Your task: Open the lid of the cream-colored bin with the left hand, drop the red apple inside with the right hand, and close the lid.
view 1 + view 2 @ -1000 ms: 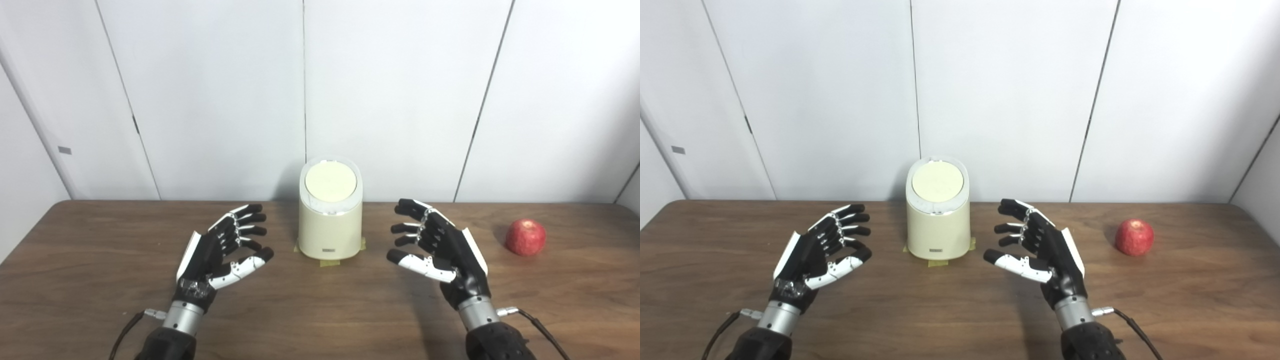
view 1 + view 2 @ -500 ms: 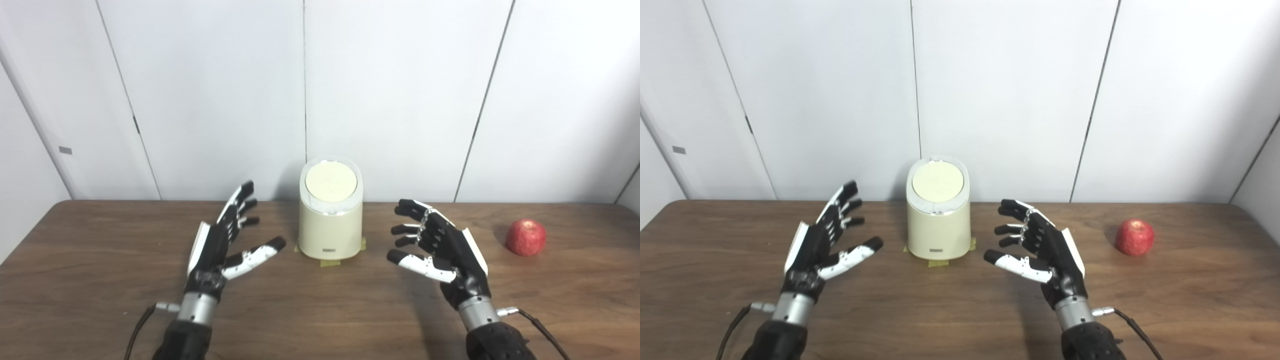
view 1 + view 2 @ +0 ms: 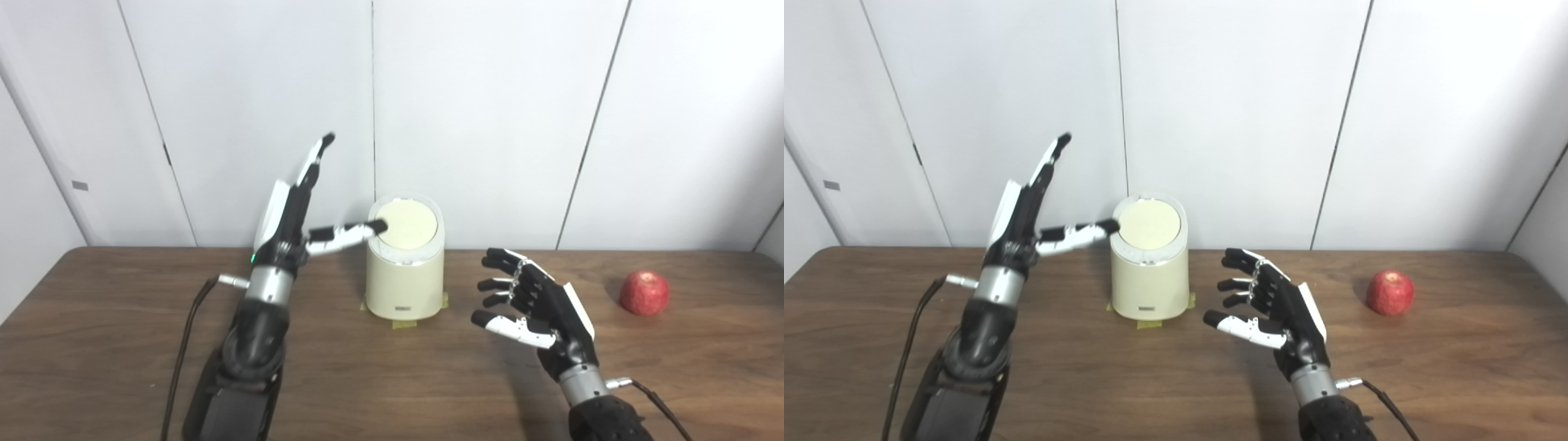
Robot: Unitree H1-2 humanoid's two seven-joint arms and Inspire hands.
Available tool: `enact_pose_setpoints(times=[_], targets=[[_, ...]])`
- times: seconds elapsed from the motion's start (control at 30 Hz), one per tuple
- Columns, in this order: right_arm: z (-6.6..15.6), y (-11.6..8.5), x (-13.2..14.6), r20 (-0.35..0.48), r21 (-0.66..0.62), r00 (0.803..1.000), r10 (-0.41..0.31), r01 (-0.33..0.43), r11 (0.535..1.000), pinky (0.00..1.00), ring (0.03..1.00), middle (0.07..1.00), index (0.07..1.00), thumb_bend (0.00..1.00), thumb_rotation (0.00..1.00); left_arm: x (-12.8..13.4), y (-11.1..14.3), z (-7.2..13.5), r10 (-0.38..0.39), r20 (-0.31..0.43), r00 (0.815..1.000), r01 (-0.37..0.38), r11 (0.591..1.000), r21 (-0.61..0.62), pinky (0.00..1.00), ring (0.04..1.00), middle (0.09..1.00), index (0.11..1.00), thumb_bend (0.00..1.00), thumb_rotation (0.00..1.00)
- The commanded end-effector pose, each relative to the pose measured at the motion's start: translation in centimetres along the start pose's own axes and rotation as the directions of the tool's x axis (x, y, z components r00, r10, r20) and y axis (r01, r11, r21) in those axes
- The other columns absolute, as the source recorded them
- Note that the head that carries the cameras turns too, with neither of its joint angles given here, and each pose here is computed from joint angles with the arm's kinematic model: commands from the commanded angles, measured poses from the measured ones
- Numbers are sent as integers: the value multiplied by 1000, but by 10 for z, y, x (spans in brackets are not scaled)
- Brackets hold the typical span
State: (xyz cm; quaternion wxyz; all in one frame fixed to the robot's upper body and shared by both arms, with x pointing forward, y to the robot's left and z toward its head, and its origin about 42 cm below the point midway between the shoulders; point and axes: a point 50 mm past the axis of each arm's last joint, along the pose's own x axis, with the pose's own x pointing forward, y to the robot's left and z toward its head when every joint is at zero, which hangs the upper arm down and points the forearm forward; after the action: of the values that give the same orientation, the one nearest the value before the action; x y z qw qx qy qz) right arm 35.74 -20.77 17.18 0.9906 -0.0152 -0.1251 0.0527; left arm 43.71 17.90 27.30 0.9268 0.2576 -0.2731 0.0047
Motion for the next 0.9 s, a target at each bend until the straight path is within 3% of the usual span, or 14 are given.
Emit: enact_pose_setpoints(times=[0.0,0.13,0.4,0.87], targets=[[23,2,14,114,-5,993,5,-5,1000,512,623,763,745,835,188,25,2,19,49,77,996,-51,998,28,1000,1000,1000,1000,936,345],[24,3,14,115,-4,993,5,-5,1000,523,623,761,743,823,172,41,-10,19,54,70,996,-62,991,119,1000,1000,1000,1000,939,318],[25,7,12,117,4,993,-6,5,1000,540,620,751,738,812,157,55,-26,17,34,31,999,-41,961,273,850,1000,1000,1000,921,331],[28,9,11,125,12,992,-5,4,1000,535,636,769,744,813,170,60,-42,2,-9,-1,1000,8,917,400,936,1000,1000,1000,917,255]])
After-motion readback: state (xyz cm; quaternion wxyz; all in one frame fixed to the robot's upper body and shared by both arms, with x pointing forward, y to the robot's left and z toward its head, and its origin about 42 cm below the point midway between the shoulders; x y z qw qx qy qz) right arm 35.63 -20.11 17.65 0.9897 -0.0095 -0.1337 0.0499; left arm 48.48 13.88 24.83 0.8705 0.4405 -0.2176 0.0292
